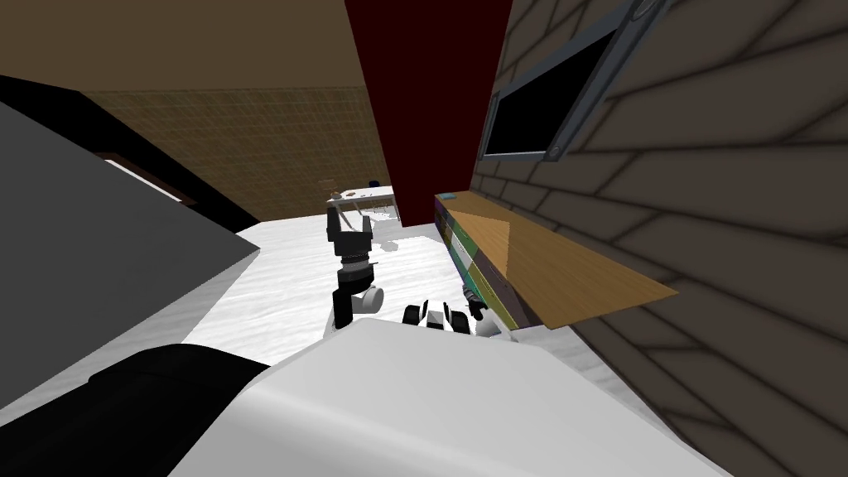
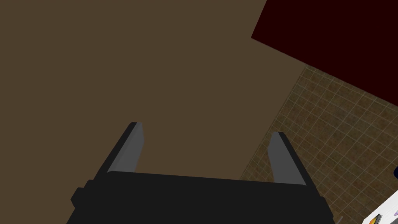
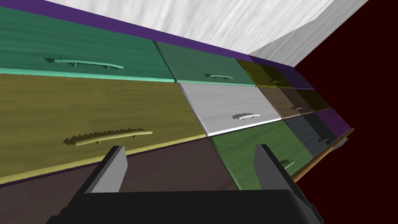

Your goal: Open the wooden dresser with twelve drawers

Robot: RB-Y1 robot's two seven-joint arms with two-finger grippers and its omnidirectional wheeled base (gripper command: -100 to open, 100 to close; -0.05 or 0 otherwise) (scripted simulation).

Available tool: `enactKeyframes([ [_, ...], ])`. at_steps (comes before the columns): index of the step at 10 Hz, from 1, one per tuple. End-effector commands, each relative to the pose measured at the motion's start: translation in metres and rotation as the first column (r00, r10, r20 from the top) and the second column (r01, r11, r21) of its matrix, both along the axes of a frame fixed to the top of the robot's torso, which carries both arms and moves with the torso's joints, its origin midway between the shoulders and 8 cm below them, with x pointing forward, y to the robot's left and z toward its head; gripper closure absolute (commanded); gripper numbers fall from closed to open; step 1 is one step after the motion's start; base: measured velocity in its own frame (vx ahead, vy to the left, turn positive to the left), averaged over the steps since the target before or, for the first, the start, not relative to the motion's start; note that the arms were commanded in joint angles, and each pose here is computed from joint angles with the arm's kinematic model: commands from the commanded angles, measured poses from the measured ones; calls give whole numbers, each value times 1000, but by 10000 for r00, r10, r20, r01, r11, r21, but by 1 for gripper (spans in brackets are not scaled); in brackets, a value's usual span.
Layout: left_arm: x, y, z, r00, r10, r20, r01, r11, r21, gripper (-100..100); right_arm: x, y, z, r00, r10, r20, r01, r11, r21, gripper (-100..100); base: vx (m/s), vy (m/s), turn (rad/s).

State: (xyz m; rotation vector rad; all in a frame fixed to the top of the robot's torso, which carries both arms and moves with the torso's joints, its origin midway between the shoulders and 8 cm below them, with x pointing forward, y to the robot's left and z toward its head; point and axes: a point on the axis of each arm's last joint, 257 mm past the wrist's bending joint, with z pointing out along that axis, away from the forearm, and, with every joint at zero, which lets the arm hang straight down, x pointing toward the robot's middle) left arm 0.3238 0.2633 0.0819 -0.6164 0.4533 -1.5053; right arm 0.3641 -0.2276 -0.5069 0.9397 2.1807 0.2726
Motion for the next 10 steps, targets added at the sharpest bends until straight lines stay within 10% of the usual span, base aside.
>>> enactKeyframes([
  [1, 0, 0, 0, 10000, 1, 0, -1, 10000, 0, 0, -18, -11, -22, 9958, 116, -904, -209, 9945, -1029, -100, 54, 68, 183],
  [6, 0, 0, 0, 10000, 1, 0, -1, 10000, 1, 0, -54, -40, -53, 9753, -240, -2197, -240, 9767, -2131, -100, 45, 30, 56],
  [10, 0, 0, 0, 10000, 1, 0, -1, 10000, 0, 0, -92, -77, -74, 9354, -625, -3479, -752, 9265, -3686, -100, 62, 46, 110],
])
